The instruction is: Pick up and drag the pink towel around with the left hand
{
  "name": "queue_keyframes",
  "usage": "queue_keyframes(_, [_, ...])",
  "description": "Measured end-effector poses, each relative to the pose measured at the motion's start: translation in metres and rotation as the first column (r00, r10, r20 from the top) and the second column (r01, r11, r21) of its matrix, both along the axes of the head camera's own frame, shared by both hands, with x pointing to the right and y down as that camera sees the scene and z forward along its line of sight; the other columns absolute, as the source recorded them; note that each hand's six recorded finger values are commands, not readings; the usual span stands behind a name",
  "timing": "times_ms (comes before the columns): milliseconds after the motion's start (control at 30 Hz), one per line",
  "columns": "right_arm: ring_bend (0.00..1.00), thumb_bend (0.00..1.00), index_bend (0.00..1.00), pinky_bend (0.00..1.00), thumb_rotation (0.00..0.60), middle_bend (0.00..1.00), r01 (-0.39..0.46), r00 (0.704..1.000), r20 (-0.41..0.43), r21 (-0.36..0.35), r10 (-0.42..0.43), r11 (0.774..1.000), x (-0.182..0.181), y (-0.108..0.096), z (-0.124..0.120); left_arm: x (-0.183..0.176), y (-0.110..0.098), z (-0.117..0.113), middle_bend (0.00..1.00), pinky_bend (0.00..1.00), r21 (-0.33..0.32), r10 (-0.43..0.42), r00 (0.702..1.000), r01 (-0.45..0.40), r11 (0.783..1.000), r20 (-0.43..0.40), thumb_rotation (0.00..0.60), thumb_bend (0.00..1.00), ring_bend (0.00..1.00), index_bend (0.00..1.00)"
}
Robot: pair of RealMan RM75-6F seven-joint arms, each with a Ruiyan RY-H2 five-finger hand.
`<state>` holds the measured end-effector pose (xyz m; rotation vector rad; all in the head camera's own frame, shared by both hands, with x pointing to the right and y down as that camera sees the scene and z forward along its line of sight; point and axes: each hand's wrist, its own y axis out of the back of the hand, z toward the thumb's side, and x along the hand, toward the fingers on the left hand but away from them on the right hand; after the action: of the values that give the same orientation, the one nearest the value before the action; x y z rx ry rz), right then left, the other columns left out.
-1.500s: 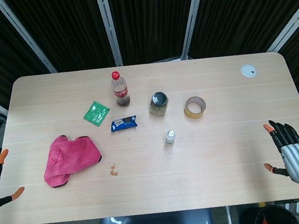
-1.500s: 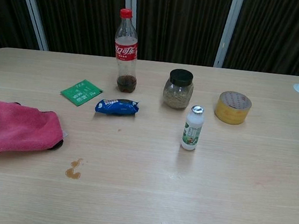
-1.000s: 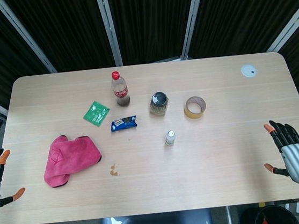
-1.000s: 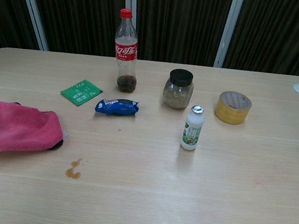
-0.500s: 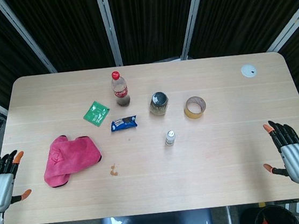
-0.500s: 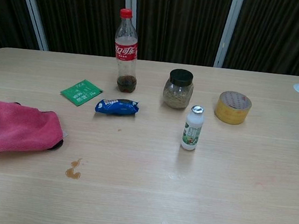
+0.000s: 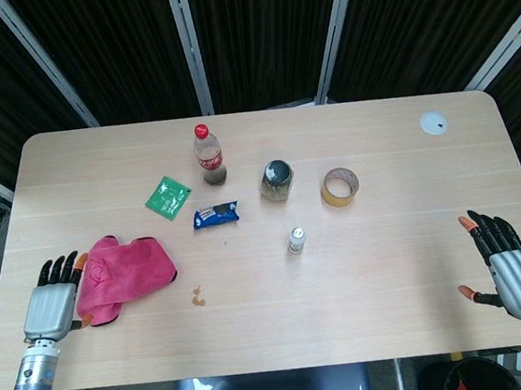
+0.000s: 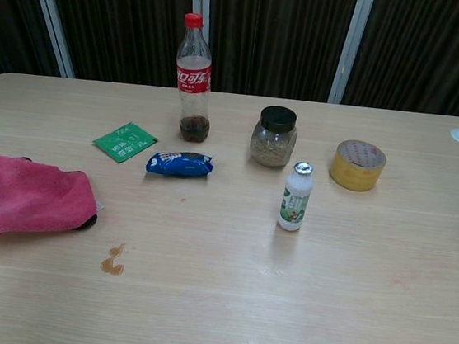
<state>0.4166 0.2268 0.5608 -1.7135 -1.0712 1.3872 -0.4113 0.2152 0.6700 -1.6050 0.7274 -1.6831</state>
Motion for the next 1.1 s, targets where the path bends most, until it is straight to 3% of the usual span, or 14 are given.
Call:
queue_keyframes(300, [0.0, 0.0, 0.0, 0.0, 0.6, 0.0, -0.007, 1.0, 0.012, -0.018, 0.008, 1.0, 0.0, -0.003, 0.006, 0.011, -0.012, 0.034, 0.0, 0.0, -0.025, -0.011, 0.999, 0.012, 1.0, 0.035, 0.6, 0.0, 0.0, 0.0])
queue_keyframes(867, [0.0, 0.0, 0.0, 0.0, 0.6, 0.0, -0.02, 1.0, 0.014, -0.033, 0.02, 0.999, 0.001, -0.006, 0.011, 0.017, -0.039, 0.07, 0.0, 0.01, -0.077, -0.033, 0.998, 0.037, 0.996, 0.051, 0.6, 0.0, 0.0, 0.01])
queue_keyframes(933, [0.0, 0.0, 0.0, 0.0, 0.6, 0.0, -0.025, 1.0, 0.015, -0.038, 0.026, 0.999, 0.001, -0.006, 0.012, 0.021, -0.045, 0.071, 0.0, 0.05, -0.073, -0.043, 0.998, 0.045, 0.996, 0.038, 0.6, 0.0, 0.0, 0.1])
queue_keyframes(1000, [0.0, 0.0, 0.0, 0.0, 0.6, 0.0, -0.026, 1.0, 0.016, -0.04, 0.027, 0.999, 0.001, -0.006, 0.012, 0.025, -0.049, 0.07, 0.04, 0.13, -0.07, -0.041, 0.999, 0.043, 0.997, 0.035, 0.6, 0.02, 0.02, 0.28])
queue_keyframes(1100, [0.0, 0.0, 0.0, 0.0, 0.6, 0.0, -0.021, 1.0, 0.011, -0.038, 0.021, 0.999, 0.001, -0.006, 0.011, 0.029, -0.051, 0.07, 0.26, 0.3, -0.067, -0.043, 0.999, 0.045, 0.997, 0.033, 0.6, 0.12, 0.2, 0.47])
